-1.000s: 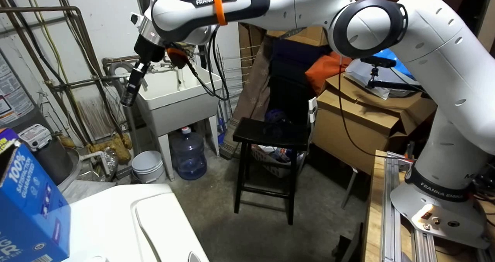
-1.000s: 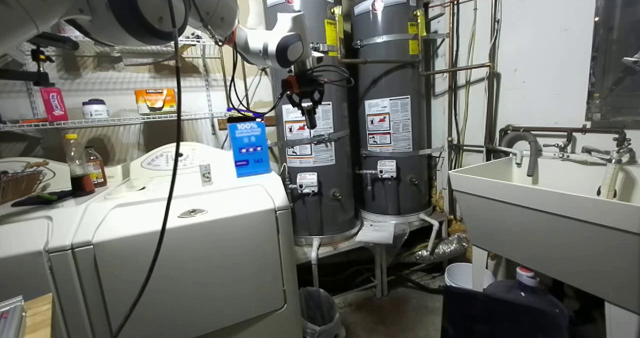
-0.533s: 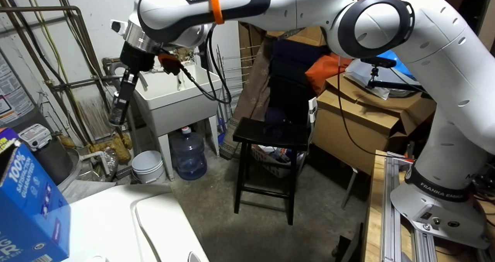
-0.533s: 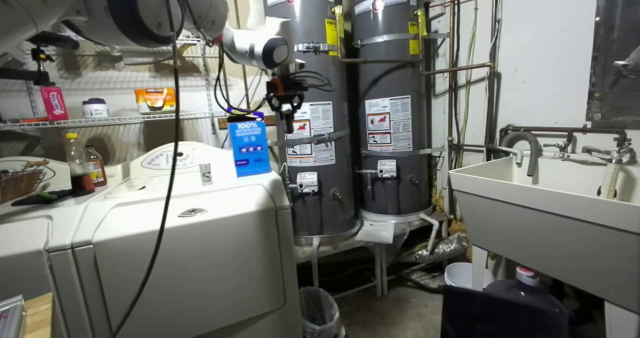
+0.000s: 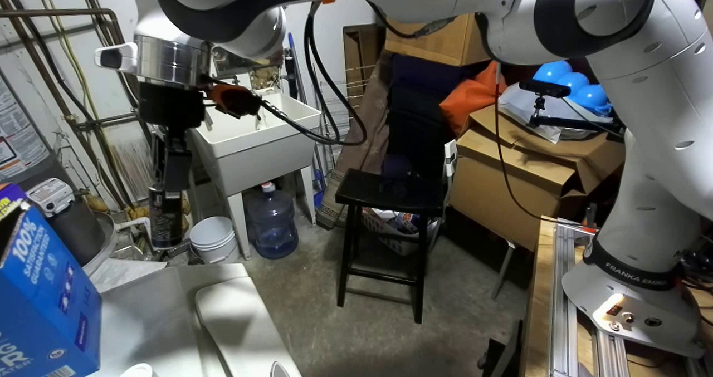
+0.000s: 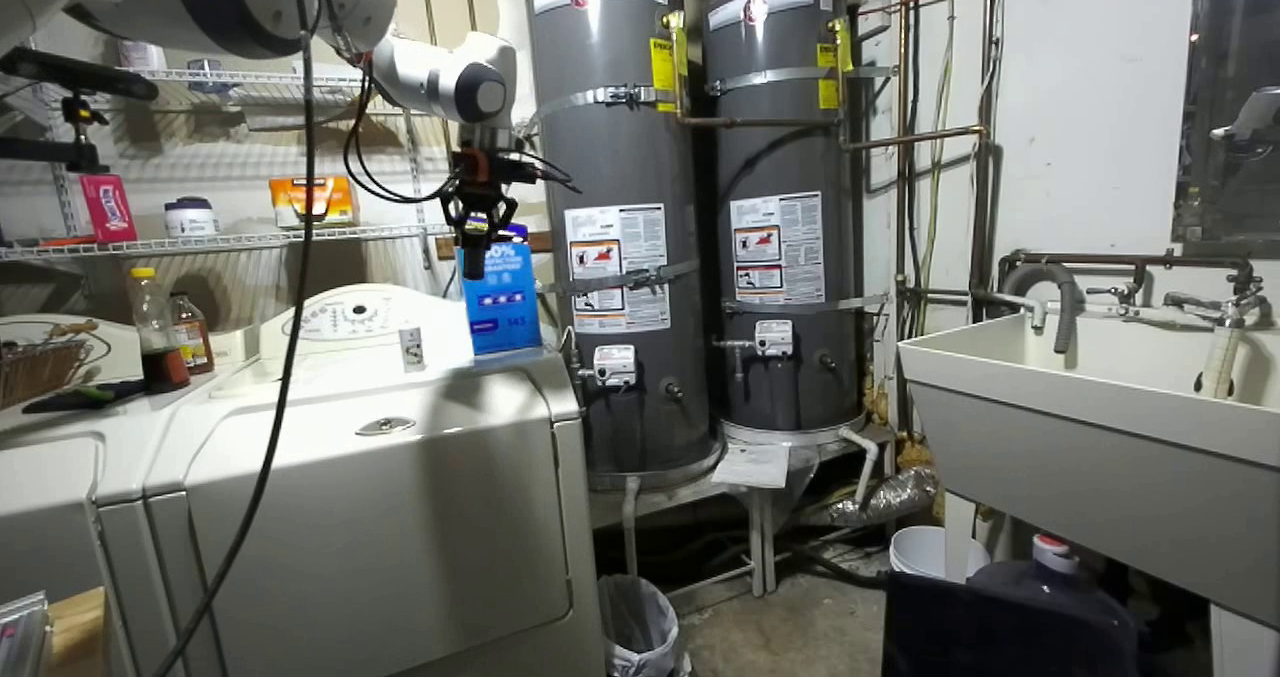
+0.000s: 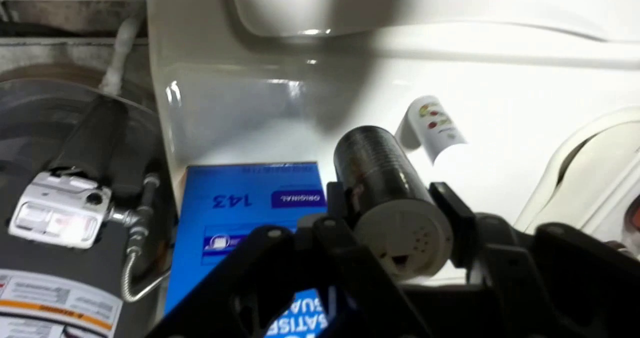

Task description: Pick up the black container from the table and put it on the washing machine on the right.

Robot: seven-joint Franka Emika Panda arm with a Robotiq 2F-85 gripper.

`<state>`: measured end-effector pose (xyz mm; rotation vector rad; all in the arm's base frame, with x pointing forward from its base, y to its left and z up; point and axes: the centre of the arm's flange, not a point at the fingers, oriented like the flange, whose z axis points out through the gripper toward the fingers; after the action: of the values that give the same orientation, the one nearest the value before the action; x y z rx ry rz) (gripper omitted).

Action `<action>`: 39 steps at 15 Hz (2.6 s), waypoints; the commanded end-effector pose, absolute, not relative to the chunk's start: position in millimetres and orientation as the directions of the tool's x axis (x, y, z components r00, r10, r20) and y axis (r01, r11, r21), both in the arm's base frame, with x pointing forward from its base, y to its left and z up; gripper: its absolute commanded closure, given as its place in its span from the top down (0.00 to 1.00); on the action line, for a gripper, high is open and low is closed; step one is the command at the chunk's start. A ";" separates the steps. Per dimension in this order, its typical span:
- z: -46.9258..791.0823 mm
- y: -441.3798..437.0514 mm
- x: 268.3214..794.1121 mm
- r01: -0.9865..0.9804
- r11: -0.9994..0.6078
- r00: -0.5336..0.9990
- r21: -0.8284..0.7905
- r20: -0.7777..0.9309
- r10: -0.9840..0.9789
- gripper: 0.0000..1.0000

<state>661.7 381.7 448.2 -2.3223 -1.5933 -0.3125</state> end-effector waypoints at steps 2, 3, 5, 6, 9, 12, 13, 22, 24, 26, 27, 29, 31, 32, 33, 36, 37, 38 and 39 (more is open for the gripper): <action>425.1 385.8 639.3 0.939 -0.343 0.340 -0.022 0.192 0.921 0.20; 421.1 393.4 643.8 0.938 -0.345 0.336 0.022 0.171 0.926 0.20; 421.1 411.4 648.6 0.944 -0.319 0.309 0.090 0.103 0.945 0.20; 422.3 420.1 647.6 0.946 -0.296 0.284 0.133 0.104 0.953 0.20; 421.9 416.6 638.8 0.954 -0.279 0.262 0.114 0.143 0.954 0.45; 421.8 424.0 639.1 0.956 -0.263 0.244 0.129 0.151 0.958 0.20; 415.3 431.9 643.6 0.956 -0.265 0.245 0.129 0.155 0.957 0.20; 370.6 501.0 668.7 0.969 -0.191 0.154 0.160 0.215 0.964 0.20; 363.5 513.4 671.2 0.975 -0.166 0.129 0.150 0.226 0.965 0.20; 354.9 525.4 671.9 0.981 -0.137 0.102 0.134 0.242 0.965 0.20; 349.8 530.8 671.8 0.986 -0.123 0.092 0.113 0.246 0.965 0.20; 339.3 538.9 669.1 0.990 -0.113 0.091 0.079 0.244 0.965 0.20; 330.1 544.4 664.2 0.992 -0.117 0.106 0.038 0.218 0.970 0.20; 327.4 545.6 660.3 0.993 -0.116 0.112 0.013 0.170 0.979 0.20; 324.1 546.6 655.6 0.994 -0.108 0.107 0.001 0.143 0.984 0.20; 319.5 549.9 647.5 0.995 -0.091 0.094 -0.035 0.102 0.990 0.20; 318.6 551.8 645.6 0.996 -0.083 0.086 -0.032 0.098 0.991 0.20; 318.9 554.1 644.0 0.997 -0.080 0.082 -0.021 0.095 0.992 0.20; 320.1 554.9 643.3 0.997 -0.079 0.080 -0.019 0.089 0.993 0.20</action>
<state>611.7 522.4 313.9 -2.2679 -2.0565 -0.0936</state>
